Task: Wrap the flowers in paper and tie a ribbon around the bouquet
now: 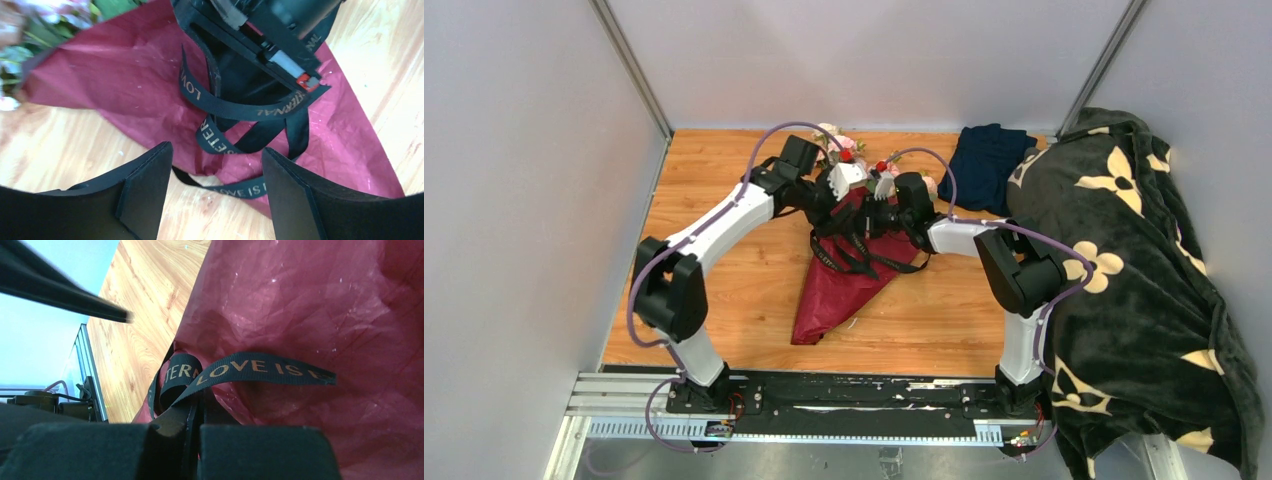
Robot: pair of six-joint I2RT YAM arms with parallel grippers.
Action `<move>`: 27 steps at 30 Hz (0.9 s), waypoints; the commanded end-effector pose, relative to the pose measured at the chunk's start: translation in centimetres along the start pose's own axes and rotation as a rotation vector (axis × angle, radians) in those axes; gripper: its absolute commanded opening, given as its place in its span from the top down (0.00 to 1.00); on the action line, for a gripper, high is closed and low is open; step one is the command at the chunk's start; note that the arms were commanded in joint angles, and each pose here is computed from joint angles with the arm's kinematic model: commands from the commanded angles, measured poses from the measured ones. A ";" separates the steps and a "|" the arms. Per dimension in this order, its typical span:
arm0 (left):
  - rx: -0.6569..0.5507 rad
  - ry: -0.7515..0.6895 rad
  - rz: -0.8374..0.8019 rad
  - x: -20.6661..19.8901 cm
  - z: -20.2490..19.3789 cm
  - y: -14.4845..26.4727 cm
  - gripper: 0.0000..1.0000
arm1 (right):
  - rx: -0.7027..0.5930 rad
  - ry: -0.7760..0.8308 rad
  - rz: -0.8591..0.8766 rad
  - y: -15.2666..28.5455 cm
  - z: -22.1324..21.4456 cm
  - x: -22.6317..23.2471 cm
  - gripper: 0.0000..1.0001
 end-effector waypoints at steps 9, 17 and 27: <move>0.150 0.089 -0.005 1.6 -3.7 -5.8 0.39 | -0.008 -0.017 -0.023 1.6 0.3 0.7 0.97; 0.187 0.093 -0.058 1.1 -4.7 -5.7 1.00 | 0.085 -0.167 -0.291 5.3 -1.0 -1.5 0.77; 0.160 0.063 -0.054 0.8 -4.6 -5.1 1.00 | 0.291 0.066 -0.320 12.4 -0.1 1.0 0.69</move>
Point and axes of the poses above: each gripper's point midway between its finger pads, its own y axis back along the fingers, its own x axis along the line the jaws close on, z = x × y, the point moved 8 cm from there along y, back along the fingers, and after that the axes turned 13 degrees about y, right-handed, at the moved point
